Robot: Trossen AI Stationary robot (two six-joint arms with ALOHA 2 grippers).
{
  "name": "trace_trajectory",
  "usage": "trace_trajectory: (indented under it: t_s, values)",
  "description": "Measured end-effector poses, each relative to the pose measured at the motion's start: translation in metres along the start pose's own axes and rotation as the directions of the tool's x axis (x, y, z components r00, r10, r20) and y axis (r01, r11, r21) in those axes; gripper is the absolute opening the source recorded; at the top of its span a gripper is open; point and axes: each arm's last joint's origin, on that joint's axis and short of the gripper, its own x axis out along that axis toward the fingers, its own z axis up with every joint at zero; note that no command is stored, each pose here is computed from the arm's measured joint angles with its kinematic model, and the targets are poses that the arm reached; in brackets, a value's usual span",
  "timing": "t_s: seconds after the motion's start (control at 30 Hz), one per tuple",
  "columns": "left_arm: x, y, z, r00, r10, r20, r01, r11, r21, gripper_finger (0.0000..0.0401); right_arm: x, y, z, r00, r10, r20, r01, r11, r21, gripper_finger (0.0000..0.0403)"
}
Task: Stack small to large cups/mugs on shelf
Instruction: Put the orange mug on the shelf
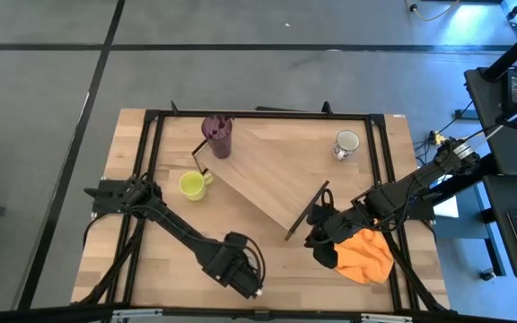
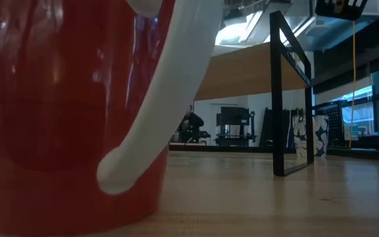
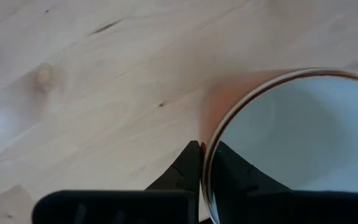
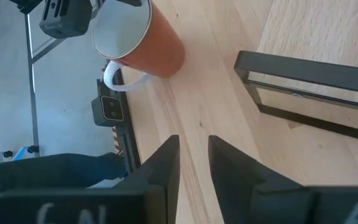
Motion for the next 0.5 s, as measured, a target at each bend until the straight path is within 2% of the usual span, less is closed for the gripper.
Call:
trace_trajectory:
  t_s: [0.23,0.5]
  values:
    - [-0.015,-0.001,0.017,1.000,-0.006,0.008,0.006,0.999,0.050,0.0014,-0.002,0.000,0.000,1.000,0.004,0.003,-0.004,1.000,-0.024,0.0086]
    - [-0.075,0.006,0.047,0.997,-0.073,0.016,0.070,0.988,0.135,0.0014,-0.029,-0.004,0.007,0.994,0.025,0.105,-0.024,1.000,-0.007,0.0086]
